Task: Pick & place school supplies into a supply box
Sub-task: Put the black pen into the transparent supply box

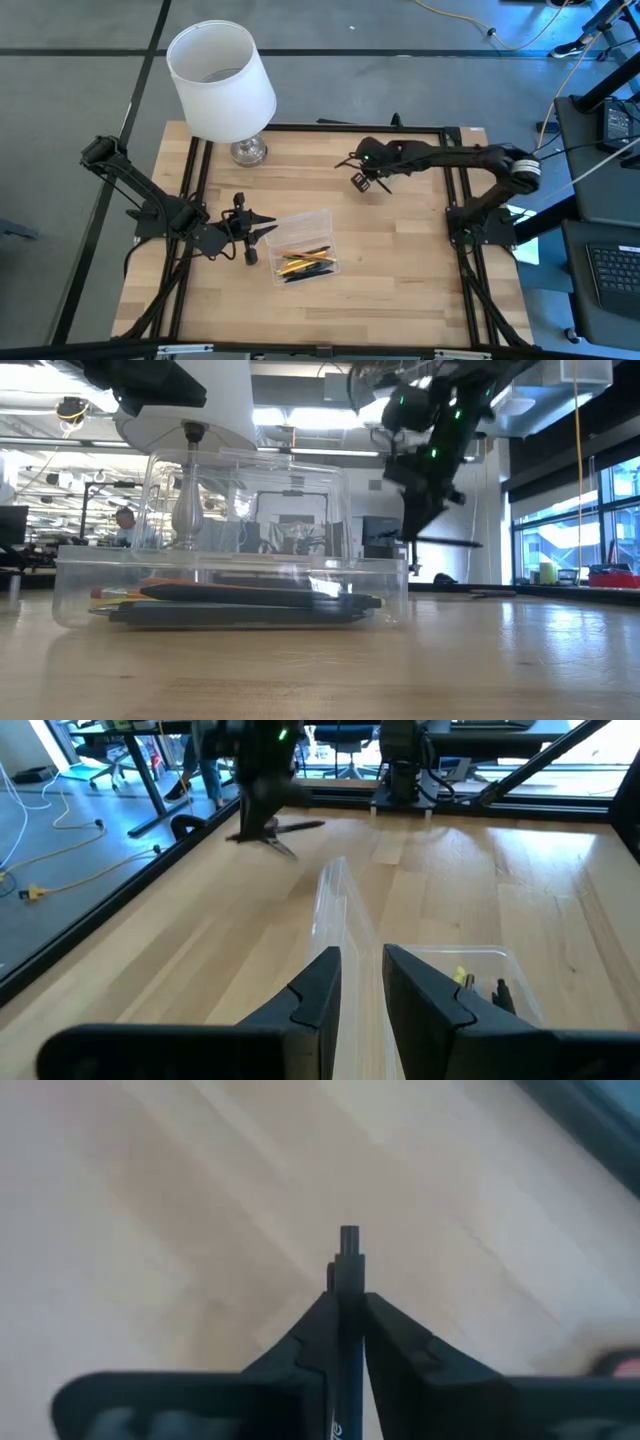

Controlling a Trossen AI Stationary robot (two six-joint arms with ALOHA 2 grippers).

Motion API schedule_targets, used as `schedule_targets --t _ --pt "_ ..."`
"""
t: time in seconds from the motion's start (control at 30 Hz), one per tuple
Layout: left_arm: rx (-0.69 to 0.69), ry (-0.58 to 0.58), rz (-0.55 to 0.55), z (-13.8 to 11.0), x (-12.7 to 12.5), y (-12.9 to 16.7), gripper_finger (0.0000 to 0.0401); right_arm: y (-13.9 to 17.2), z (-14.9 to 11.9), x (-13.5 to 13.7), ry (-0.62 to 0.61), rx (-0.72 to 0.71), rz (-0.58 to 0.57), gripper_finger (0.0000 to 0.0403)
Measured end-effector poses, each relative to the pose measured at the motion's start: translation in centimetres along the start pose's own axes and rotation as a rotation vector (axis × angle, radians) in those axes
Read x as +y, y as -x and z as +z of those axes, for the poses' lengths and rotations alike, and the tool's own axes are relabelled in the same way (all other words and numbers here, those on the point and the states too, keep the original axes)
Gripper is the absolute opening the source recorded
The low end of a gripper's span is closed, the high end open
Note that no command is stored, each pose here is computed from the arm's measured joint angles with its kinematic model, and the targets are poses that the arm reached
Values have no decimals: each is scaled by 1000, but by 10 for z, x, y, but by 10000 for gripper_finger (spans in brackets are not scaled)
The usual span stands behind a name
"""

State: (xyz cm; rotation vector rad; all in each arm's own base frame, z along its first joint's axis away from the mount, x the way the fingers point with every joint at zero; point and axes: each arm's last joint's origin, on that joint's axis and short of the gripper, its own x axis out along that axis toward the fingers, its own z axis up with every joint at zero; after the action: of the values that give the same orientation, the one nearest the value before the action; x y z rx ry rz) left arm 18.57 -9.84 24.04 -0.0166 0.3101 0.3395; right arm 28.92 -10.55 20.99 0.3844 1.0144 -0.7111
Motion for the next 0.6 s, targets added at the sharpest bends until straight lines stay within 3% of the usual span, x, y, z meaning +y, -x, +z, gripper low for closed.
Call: schedule_targets --t 0.4,0.6 --pt "-1 1 0 0 0 0 72 101 3 40 121 -278 224 41" --pt "-4 5 -1 1 0 0 72 121 -5 79 218 -369 426 39"
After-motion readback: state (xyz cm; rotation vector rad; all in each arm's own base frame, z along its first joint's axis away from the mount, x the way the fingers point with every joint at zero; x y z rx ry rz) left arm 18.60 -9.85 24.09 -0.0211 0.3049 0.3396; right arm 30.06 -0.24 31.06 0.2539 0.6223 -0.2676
